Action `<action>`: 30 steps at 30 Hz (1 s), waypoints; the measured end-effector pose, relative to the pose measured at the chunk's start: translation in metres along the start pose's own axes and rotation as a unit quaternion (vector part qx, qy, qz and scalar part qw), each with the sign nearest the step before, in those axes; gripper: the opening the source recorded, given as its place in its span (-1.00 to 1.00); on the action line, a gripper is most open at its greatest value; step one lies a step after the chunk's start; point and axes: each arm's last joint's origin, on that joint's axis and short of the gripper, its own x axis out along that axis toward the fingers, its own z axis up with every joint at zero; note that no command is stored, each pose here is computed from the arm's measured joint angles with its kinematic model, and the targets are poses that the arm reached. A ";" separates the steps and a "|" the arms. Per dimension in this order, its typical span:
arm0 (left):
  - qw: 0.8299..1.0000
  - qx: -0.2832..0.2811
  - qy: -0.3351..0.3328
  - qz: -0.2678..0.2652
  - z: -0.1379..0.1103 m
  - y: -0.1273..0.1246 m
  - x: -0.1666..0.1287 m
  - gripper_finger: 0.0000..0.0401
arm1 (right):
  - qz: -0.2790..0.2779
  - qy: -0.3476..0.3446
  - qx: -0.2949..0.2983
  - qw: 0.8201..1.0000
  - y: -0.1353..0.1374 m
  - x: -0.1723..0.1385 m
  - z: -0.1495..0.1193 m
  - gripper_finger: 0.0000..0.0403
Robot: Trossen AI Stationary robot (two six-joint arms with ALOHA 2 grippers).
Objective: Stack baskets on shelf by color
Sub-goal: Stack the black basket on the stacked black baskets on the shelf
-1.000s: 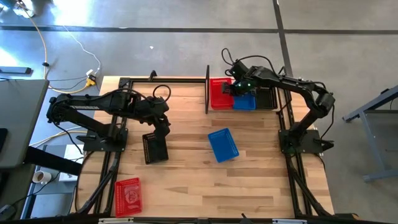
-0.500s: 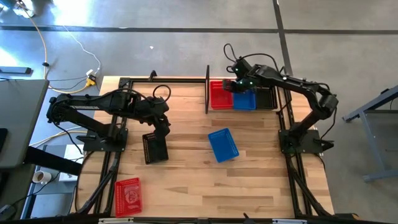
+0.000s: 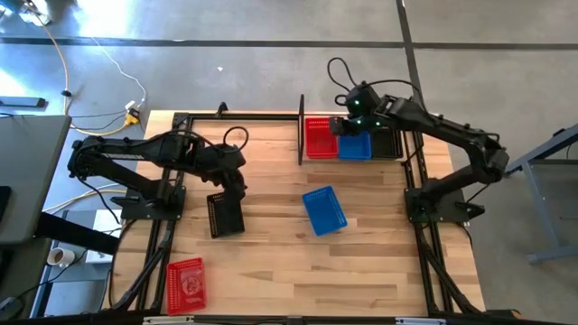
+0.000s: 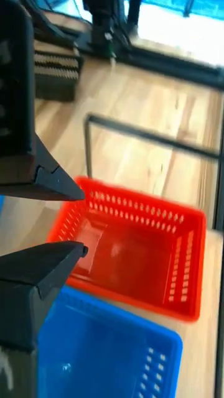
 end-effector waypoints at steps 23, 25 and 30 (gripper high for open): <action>0.979 -0.145 0.116 0.089 -0.085 -0.025 0.034 -0.12 | 0.072 0.047 -0.111 0.990 0.058 -0.020 -0.072 -0.50; 0.972 -0.168 0.121 0.109 -0.090 -0.024 0.035 -0.12 | 0.076 0.051 -0.119 0.989 0.060 -0.021 -0.075 -0.50; 0.953 -0.239 0.119 0.144 -0.103 -0.022 0.040 -0.12 | 0.085 0.061 -0.139 0.985 0.065 -0.022 -0.083 -0.50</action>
